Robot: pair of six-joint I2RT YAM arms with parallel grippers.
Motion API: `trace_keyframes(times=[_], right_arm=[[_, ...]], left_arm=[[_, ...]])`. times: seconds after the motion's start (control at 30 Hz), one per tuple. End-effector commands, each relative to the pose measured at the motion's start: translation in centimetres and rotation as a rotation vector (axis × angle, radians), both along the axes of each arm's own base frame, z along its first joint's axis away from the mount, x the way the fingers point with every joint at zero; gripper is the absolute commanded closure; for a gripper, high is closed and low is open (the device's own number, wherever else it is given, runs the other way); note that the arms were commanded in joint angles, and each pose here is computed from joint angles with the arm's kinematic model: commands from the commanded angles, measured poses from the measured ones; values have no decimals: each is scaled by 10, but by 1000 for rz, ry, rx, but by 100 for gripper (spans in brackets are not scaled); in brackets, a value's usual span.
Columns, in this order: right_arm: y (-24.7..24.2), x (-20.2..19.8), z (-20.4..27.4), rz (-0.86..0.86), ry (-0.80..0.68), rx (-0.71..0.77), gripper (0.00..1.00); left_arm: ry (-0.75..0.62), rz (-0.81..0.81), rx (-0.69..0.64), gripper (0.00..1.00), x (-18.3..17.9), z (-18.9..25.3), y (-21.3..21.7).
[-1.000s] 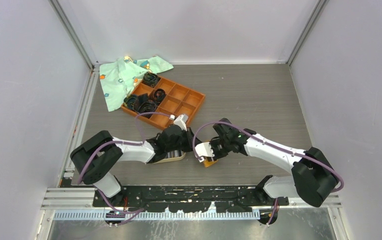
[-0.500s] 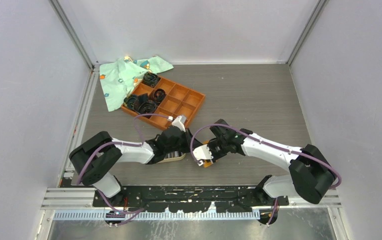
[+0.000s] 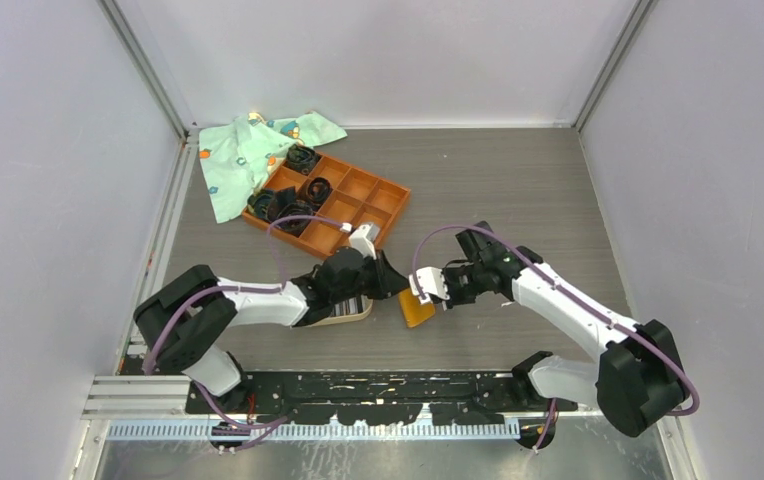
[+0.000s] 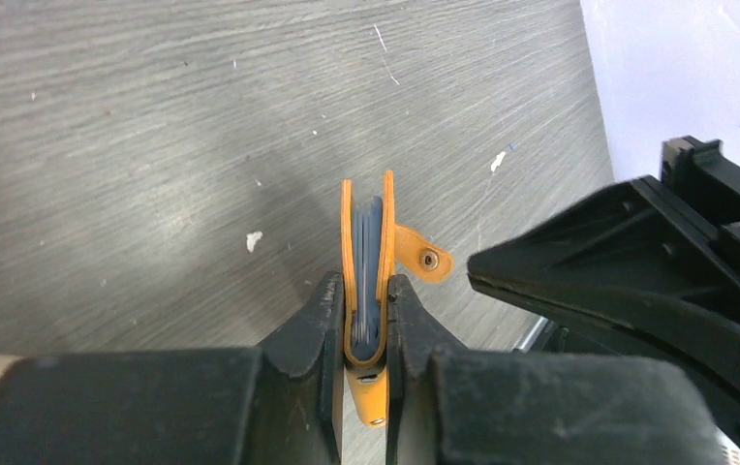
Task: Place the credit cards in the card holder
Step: Open the card holder at the center of the board.
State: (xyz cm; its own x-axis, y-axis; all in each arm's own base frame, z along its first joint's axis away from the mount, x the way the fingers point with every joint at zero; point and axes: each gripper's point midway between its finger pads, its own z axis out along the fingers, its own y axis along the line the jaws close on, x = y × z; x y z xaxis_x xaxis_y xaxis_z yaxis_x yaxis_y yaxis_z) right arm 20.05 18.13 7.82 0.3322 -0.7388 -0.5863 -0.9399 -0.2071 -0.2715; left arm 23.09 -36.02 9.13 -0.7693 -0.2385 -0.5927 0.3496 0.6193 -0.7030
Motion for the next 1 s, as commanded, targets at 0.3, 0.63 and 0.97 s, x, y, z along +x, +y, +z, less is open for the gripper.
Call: trace_keyframes(times=[0.3,0.63,0.97], right_arm=[[-11,3,25,-81,104,65,99],[8,5,23,-169,226,184,43],[44,37,0,-385,175,129,35]], left_arm=[[-158,39,165,42,29,29,15],[-270,-12,131,39,11,63,29],[-432,83,54,21,0,81,72]])
